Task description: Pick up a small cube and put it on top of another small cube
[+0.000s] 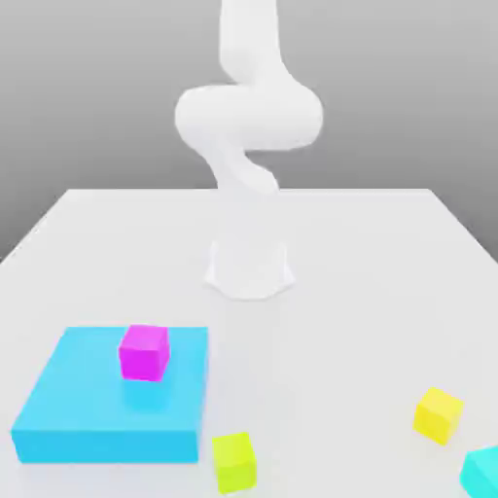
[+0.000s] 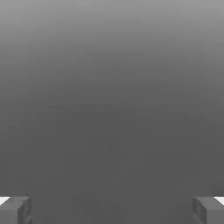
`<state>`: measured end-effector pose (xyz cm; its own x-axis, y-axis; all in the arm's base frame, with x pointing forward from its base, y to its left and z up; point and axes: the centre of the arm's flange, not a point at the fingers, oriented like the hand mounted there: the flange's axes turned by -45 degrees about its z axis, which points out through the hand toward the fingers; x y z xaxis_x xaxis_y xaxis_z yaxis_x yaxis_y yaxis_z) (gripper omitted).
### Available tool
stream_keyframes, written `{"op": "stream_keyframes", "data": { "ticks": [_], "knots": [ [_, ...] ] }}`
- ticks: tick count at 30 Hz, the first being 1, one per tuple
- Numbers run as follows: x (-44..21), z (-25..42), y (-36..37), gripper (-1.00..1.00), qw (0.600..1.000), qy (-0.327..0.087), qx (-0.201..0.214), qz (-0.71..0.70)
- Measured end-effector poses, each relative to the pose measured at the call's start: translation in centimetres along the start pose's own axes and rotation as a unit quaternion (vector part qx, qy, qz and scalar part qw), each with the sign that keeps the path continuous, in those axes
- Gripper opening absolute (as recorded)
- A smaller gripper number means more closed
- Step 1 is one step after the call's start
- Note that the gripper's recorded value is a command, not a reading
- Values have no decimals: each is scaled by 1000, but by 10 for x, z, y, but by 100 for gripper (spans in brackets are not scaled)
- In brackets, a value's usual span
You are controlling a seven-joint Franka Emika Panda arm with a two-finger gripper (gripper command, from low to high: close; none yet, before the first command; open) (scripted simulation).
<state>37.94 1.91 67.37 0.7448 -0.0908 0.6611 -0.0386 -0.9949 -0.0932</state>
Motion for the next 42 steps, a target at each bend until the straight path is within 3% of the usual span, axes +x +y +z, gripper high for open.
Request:
{"op": "stream_keyframes", "data": {
  "ticks": [9,18,26,31,32,42],
  "knots": [
    [-55,170,-78,0,981,-140,19,132],
    [-180,297,-157,0,936,-259,-44,234],
    [-322,369,-191,0,886,-315,-151,304],
    [-370,413,-188,0,881,-317,-164,310],
    [-377,419,-187,-100,881,-317,-164,310],
    [-357,398,-191,-100,882,-316,-164,310]
  ]
}}
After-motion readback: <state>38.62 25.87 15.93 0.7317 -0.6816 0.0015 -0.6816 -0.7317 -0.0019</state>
